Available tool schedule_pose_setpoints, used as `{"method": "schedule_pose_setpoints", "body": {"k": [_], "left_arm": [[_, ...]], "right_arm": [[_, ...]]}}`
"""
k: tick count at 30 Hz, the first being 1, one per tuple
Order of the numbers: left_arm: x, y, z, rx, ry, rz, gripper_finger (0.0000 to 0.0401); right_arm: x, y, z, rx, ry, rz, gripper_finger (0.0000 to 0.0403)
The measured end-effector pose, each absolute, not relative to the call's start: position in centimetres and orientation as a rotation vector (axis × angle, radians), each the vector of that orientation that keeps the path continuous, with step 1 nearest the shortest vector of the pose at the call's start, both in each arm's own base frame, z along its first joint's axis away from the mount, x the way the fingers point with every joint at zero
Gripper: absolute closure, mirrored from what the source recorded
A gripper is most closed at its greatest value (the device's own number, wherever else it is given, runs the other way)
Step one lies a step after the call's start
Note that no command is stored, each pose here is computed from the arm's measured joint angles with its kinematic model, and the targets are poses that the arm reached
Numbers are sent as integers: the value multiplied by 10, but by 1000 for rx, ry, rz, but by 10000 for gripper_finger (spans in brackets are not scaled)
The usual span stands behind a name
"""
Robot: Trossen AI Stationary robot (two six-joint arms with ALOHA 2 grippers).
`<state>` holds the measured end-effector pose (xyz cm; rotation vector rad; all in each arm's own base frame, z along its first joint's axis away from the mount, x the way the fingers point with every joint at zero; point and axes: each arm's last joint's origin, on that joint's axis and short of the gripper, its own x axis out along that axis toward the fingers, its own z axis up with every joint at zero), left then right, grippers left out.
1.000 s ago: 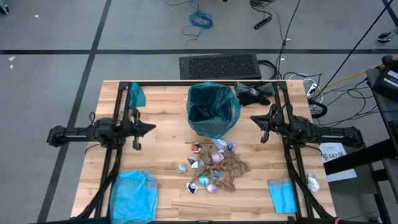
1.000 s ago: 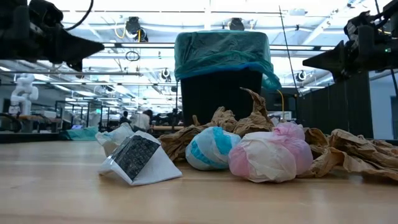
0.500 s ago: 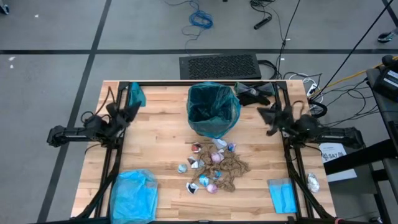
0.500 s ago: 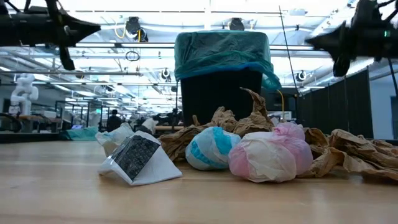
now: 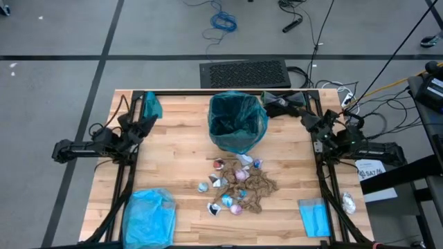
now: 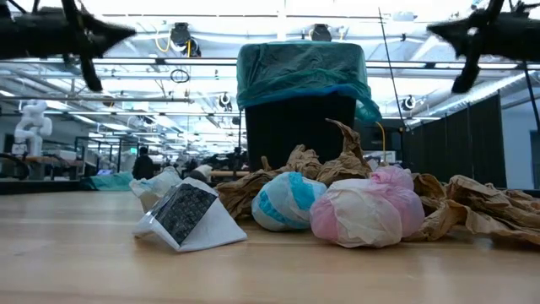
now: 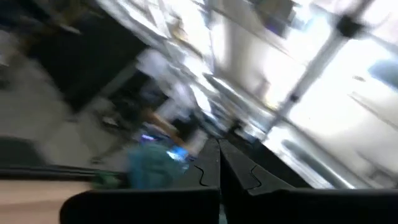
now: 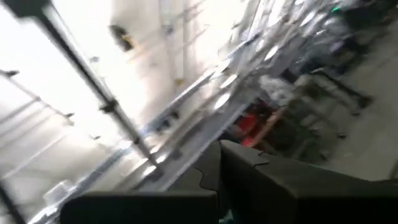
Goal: Place trash/remove bag and relplace
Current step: Put the pink plastic into the blue trash bag inside the black trash bin
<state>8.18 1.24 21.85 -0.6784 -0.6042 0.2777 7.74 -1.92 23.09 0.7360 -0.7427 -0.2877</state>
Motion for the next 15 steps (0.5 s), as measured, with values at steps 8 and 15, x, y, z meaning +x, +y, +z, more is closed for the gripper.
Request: {"method": "schedule_pose_setpoints", "body": {"k": [8, 15], "left_arm": [[78, 6, 274, -547, -410, 113, 401], [71, 5, 342, -372, -247, 132, 401]], "right_arm": [[57, -15, 340, 514, -544, -298, 403], [67, -14, 429, 377, -330, -325, 403]]}}
